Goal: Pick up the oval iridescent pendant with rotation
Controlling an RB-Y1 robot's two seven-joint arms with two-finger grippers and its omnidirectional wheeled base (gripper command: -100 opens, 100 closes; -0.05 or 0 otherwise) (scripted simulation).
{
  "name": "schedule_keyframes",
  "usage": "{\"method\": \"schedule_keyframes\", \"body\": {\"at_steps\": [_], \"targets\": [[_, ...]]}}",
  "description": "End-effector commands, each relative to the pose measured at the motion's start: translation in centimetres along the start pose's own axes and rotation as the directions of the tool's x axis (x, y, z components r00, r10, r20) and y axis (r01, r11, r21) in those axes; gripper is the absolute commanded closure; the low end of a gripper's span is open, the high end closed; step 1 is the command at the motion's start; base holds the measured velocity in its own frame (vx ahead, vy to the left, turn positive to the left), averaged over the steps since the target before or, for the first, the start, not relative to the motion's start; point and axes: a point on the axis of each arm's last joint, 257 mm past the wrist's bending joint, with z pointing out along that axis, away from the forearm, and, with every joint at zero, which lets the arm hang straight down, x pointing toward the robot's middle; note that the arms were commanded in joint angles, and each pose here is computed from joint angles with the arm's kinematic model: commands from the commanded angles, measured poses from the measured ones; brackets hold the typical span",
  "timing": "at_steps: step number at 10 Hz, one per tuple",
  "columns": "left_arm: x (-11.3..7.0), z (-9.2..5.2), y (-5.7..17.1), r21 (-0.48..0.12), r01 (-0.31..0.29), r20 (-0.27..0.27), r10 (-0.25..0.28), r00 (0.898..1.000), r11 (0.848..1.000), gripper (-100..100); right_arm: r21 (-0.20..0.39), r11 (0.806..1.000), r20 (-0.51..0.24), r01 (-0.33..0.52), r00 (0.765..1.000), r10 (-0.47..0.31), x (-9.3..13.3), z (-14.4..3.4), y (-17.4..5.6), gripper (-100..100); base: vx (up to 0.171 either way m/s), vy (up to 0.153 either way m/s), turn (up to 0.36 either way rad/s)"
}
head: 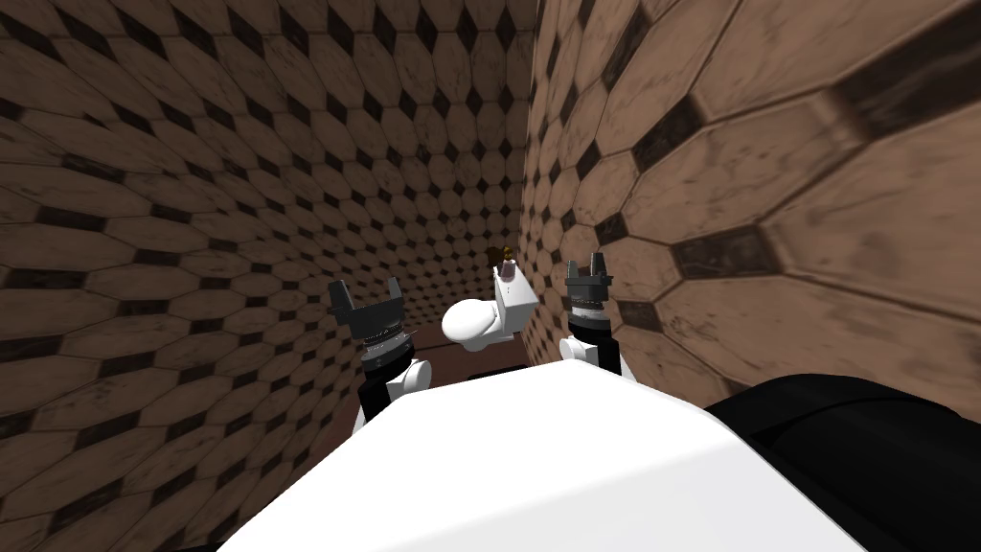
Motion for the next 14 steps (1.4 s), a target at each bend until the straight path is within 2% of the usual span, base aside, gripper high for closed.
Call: {"method": "schedule_keyframes", "body": {"at_steps": [1,4,5,8,11,14], "targets": [[0.0,0.0,0.0,0.000,0.000,0.000,0.000,1.000,1.000,0,0.013,1.000,-0.030,-0.022,0.999,0.023,0.5,-0.1,-0.6,-100,0.010,-0.005,0.001],[0.0,0.0,0.0,0.000,0.000,0.000,0.000,1.000,1.000,0,0.046,0.996,-0.063,-0.081,0.994,0.084,1.2,-0.4,-2.1,-100,0.023,-0.009,0.002],[0.0,0.0,0.0,0.000,0.000,0.000,0.000,1.000,1.000,0,0.077,0.987,-0.073,-0.138,0.987,0.144,1.6,-0.8,-3.5,-100,0.046,-0.008,0.006],[0.0,0.0,0.0,0.000,0.000,0.000,0.000,1.000,1.000,0,0.132,0.960,-0.063,-0.246,0.965,0.256,2.2,-1.5,-5.9,-100,0.043,-0.015,0.008],[0.0,0.0,0.0,0.000,0.000,0.000,0.000,1.000,1.000,0,0.192,0.909,-0.025,-0.370,0.924,0.382,3.0,-2.5,-8.8,-100,0.044,-0.002,0.010],[0.0,0.0,0.0,0.000,0.000,0.000,0.000,1.000,1.000,0,0.248,0.829,0.040,-0.501,0.860,0.508,3.9,-3.9,-12.0,-100,0.050,-0.005,0.013]]}}
